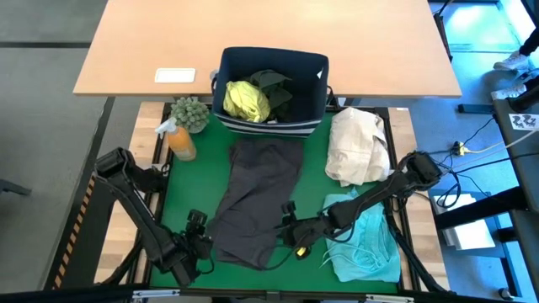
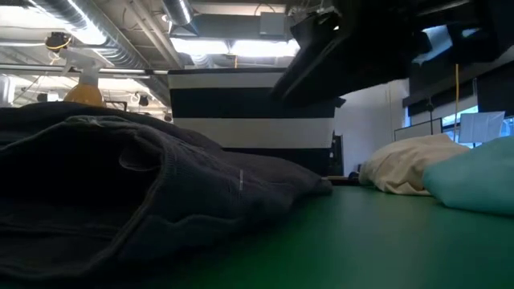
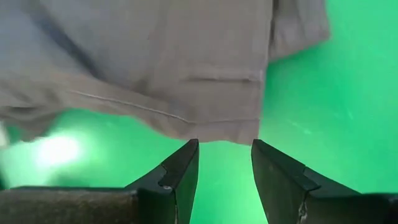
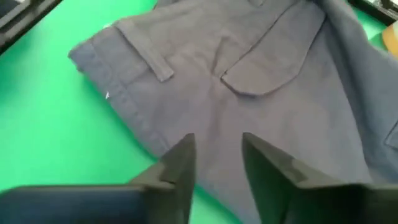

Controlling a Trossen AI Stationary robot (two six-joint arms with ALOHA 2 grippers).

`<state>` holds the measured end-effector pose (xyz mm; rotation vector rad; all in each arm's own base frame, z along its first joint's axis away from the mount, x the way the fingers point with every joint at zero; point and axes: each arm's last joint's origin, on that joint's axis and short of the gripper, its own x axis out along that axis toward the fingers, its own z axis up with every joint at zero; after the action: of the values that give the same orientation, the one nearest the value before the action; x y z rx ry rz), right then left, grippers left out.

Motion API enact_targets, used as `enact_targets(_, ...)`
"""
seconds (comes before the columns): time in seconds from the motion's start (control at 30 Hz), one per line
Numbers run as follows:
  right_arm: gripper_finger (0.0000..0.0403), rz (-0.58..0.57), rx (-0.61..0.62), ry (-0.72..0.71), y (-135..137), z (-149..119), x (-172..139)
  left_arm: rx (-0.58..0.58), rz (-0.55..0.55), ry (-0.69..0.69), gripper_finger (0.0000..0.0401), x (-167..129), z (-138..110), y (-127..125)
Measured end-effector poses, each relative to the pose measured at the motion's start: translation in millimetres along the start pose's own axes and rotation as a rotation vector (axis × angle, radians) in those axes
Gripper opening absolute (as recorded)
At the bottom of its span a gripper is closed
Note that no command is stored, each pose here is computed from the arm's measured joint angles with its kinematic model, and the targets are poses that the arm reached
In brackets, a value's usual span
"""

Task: Fold laundry
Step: Fold the black shorts

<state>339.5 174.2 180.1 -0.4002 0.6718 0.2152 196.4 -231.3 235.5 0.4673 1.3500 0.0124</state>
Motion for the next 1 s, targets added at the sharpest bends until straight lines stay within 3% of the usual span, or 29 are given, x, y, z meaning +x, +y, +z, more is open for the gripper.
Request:
enact_targets(0.13, 0.0201, -0.046, 0.003, -0.005, -1, 0, 2, 0.034, 0.065, -0.036, 0.0142, -20, 3, 6)
enact_targets(0.33, 0.0244, -0.05, 0.013, -0.034, -1, 3, 2, 0.119, 0.041, 0.017, 0.0142, -8, -11, -9)
enact_targets(0.47, 0.0253, -0.052, 0.017, -0.044, -1, 4, 2, 0.1, 0.054, -0.135, 0.0142, -8, -3, -21)
enact_targets(0.63, 0.0254, -0.063, 0.023, -0.066, -2, 6, 2, 0.148, 0.1, -0.048, 0.0142, 7, -6, -31)
enact_targets(0.73, 0.0254, -0.065, 0.023, -0.078, -2, 7, 2, 0.145, 0.119, -0.064, 0.0149, 16, -1, -38)
enact_targets(1.0, 0.0254, -0.109, 0.027, -0.079, -3, 8, 2, 0.052, 0.217, -0.022, 0.0212, 19, -8, -35)
